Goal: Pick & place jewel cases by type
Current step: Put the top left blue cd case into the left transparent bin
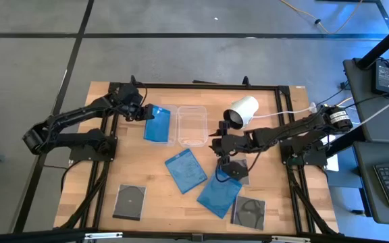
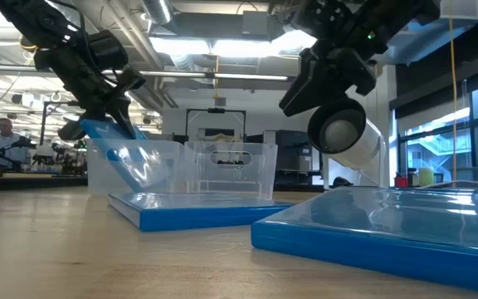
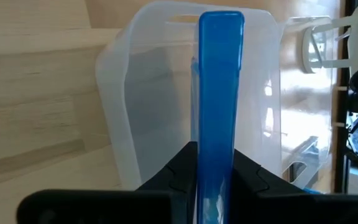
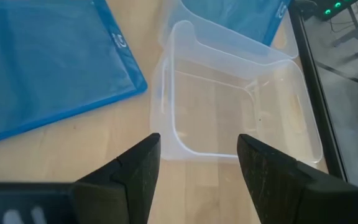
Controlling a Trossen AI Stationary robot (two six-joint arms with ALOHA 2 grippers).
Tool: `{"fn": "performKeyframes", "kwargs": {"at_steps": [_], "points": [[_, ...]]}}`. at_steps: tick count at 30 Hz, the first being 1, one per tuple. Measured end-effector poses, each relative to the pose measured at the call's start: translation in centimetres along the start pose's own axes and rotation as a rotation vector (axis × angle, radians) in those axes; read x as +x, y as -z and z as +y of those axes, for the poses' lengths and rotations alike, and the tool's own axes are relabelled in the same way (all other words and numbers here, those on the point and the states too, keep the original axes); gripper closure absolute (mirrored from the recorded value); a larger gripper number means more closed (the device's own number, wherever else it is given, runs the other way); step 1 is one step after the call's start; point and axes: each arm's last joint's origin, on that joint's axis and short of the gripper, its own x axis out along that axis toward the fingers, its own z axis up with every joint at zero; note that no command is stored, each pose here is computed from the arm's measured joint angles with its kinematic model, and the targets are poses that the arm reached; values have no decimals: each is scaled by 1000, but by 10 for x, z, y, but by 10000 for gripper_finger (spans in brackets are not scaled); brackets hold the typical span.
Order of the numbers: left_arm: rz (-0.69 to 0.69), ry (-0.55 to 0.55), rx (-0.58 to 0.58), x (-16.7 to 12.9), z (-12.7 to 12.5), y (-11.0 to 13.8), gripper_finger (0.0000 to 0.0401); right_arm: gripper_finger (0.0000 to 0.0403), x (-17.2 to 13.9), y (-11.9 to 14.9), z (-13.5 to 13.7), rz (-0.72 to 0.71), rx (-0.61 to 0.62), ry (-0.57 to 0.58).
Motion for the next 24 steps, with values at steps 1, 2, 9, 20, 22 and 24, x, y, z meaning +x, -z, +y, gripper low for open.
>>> {"fn": "performKeyframes", "kwargs": {"at_steps": [1, 2, 9, 20, 22, 24], "points": [[0, 0, 6, 0, 0, 0, 353, 186, 0, 0, -1, 1, 1, 1], [0, 1, 18, 0, 0, 0, 352, 186, 0, 0, -1, 2, 2, 3], [-17, -16, 38, 0, 0, 0, 338, 186, 1, 1, -1, 0, 5, -13], [-21, -11, 55, -1, 0, 0, 262, 186, 1, 0, -1, 0, 5, -13], [-31, -3, 60, -3, -1, 0, 255, 186, 1, 1, -1, 0, 5, -13], [-45, 5, 66, -6, -2, 1, 250, 186, 1, 0, -1, 0, 5, -13]]}}
